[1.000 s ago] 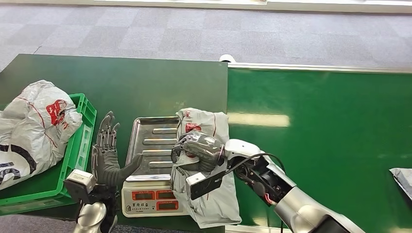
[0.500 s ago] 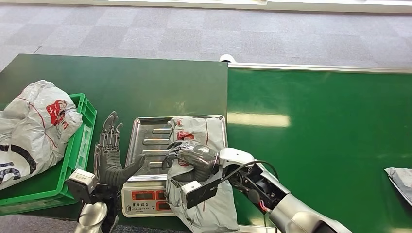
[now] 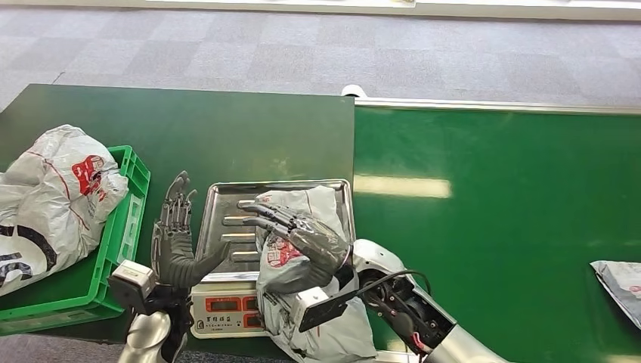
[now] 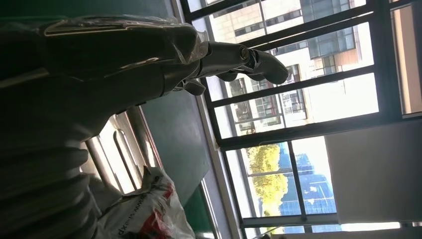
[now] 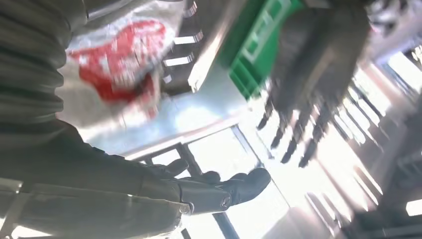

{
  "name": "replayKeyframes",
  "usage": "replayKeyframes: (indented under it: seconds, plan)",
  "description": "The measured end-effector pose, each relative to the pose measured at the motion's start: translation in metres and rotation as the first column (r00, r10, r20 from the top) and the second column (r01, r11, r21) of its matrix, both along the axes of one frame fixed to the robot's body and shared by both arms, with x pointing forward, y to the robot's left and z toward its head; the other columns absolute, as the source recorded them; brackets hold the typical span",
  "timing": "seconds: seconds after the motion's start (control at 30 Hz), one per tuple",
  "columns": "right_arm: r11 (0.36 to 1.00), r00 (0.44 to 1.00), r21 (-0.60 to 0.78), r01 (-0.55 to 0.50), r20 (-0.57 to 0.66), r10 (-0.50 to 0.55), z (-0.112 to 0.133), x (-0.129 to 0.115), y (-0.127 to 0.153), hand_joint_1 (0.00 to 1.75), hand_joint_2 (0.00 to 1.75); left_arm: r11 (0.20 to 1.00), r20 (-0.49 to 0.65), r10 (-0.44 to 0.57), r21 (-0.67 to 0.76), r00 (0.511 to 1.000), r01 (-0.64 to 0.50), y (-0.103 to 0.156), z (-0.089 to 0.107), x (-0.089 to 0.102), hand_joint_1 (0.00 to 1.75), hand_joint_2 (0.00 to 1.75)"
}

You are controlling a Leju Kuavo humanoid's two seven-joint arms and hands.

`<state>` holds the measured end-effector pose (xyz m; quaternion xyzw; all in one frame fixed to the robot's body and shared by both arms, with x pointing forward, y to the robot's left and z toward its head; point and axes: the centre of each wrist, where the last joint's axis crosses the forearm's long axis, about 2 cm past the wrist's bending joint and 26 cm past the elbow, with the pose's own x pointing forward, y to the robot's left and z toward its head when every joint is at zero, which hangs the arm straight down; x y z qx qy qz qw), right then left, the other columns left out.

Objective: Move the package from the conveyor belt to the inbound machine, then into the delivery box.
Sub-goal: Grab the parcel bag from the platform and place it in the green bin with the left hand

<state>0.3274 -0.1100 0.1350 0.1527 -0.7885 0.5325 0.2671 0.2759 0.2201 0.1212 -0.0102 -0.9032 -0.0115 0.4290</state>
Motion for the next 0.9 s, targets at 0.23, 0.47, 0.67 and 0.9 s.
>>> replayKeyframes:
  seconds: [0.23,0.47,0.67,0.9]
  plan:
    - [0.97,0.997,0.236,0.059,0.033,-0.069,0.037,-0.002,-0.011,0.0,1.75,1.0,0.006,0.003,0.0,1.0,-0.003,-0.001,0.002,0.004,0.0,1.75]
    - [0.908,0.993,0.406,0.102,0.004,-0.114,0.056,-0.003,-0.023,0.0,1.75,1.0,0.006,0.006,-0.004,1.0,-0.006,-0.002,0.003,0.004,0.0,1.75]
    - [0.818,0.986,0.55,0.168,-0.082,-0.148,0.059,-0.012,-0.033,0.0,1.75,1.0,0.006,0.008,-0.008,1.0,-0.008,-0.003,0.003,0.004,0.0,1.75]
    - [0.641,0.95,0.701,0.311,-0.21,-0.232,0.058,-0.022,-0.055,0.0,1.75,1.0,0.014,0.0,0.017,1.0,-0.001,-0.003,0.004,0.002,0.0,1.75]
